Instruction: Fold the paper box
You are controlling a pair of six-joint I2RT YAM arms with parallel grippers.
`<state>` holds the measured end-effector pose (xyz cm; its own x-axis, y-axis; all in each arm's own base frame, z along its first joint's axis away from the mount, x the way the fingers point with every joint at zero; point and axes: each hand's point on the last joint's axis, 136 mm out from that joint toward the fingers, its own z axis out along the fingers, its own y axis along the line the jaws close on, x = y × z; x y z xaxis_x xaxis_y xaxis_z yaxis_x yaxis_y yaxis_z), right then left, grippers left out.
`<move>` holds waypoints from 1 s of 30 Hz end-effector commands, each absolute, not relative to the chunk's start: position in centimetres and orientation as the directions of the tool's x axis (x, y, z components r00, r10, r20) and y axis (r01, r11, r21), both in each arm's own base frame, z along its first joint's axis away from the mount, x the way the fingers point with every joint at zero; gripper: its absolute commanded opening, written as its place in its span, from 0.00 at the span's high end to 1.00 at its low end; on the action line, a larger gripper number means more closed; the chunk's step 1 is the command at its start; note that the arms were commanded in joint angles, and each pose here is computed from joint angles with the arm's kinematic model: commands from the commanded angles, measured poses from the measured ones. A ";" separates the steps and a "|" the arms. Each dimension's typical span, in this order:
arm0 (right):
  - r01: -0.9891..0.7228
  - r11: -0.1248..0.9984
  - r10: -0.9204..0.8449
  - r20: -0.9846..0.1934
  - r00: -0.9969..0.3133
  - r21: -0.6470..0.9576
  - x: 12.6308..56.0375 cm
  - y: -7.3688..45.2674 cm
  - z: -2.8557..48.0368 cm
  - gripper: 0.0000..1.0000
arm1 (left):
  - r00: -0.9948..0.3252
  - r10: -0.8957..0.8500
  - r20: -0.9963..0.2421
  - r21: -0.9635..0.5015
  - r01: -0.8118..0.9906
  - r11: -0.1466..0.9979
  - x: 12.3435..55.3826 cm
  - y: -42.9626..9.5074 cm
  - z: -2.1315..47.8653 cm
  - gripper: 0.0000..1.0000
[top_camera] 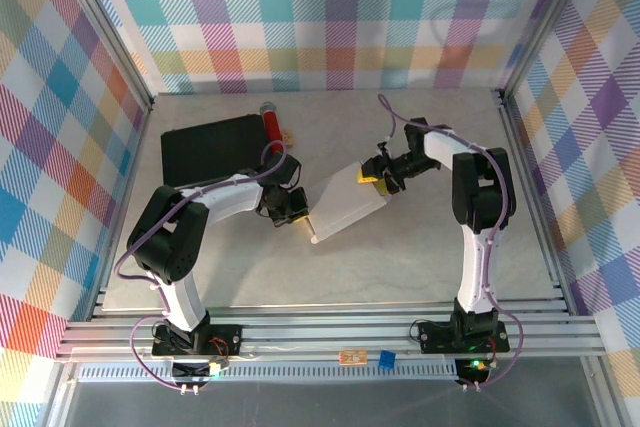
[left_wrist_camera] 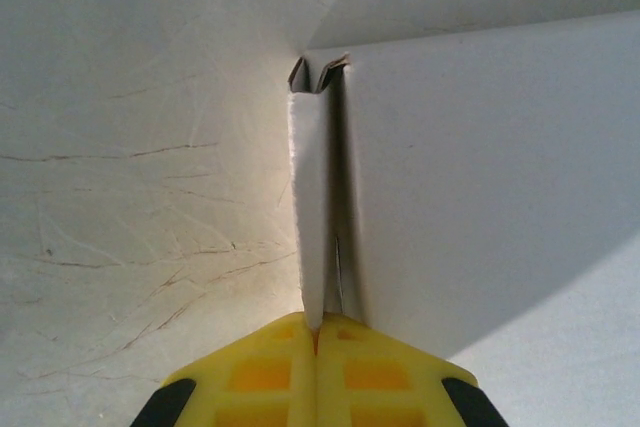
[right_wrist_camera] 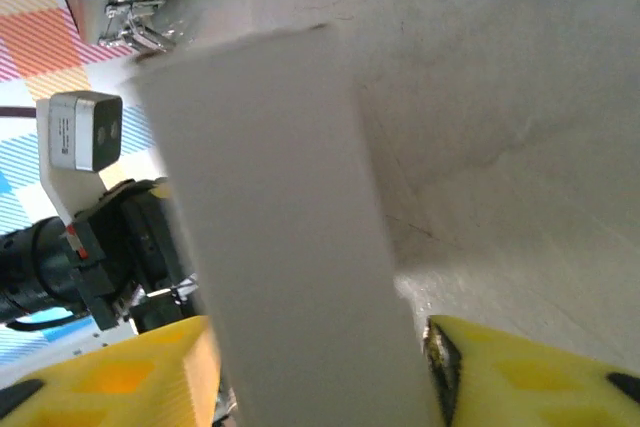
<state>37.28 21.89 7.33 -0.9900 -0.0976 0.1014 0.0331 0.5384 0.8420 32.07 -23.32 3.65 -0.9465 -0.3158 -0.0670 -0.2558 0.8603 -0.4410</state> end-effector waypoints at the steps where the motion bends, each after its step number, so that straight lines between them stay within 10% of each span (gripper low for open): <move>1: 0.057 0.487 -0.103 0.121 -0.987 0.872 36.8 23.0 8.6 0.54 | -0.941 -0.319 -0.110 -0.445 -0.240 0.863 33.0 -22.9 5.3 0.86; 6: 0.119 0.495 -0.046 0.163 -0.986 0.861 36.8 22.7 9.4 0.66 | -0.888 -0.396 -0.233 -0.519 -0.231 0.823 34.9 -22.6 11.8 0.44; 11: 0.243 0.471 0.038 0.256 -0.966 0.848 36.7 22.4 10.9 0.69 | -0.809 -0.554 -0.196 -0.626 -0.332 0.706 35.5 -19.6 15.1 0.25; 30: 0.660 0.343 0.232 0.620 -0.749 0.669 36.1 21.8 13.9 0.70 | -0.640 -0.684 0.350 -0.768 -0.614 0.181 37.5 -20.9 9.8 0.23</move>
